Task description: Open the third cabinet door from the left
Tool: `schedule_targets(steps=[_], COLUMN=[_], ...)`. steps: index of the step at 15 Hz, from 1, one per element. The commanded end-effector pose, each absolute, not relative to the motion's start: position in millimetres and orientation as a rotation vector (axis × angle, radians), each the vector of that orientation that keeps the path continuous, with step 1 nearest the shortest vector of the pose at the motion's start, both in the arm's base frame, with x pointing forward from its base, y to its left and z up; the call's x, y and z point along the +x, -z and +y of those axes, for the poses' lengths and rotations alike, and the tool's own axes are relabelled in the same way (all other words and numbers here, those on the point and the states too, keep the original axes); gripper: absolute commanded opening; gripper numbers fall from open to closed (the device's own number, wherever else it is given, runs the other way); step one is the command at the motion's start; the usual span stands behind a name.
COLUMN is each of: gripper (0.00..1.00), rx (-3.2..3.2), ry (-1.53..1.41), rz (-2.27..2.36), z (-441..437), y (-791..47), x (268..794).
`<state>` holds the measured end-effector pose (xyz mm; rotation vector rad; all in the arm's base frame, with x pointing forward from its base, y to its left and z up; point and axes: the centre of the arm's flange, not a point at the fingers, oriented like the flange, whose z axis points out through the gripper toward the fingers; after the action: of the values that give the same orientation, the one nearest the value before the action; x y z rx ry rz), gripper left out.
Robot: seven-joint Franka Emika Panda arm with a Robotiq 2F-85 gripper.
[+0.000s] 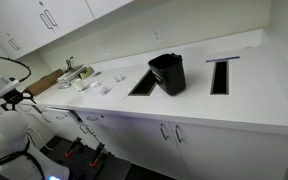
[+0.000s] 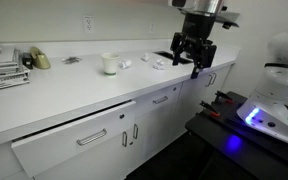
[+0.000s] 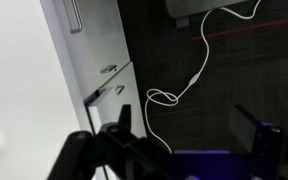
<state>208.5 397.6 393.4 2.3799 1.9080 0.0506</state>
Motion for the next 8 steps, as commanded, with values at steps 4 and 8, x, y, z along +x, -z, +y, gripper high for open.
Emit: schedule_targets(steps=[4, 8], gripper=[1.0, 1.0], rx=[1.973, 2.005], ry=[0.095, 0.132], rz=[2.297, 2.271], z=[502, 478], y=[-297, -291], x=[192, 182])
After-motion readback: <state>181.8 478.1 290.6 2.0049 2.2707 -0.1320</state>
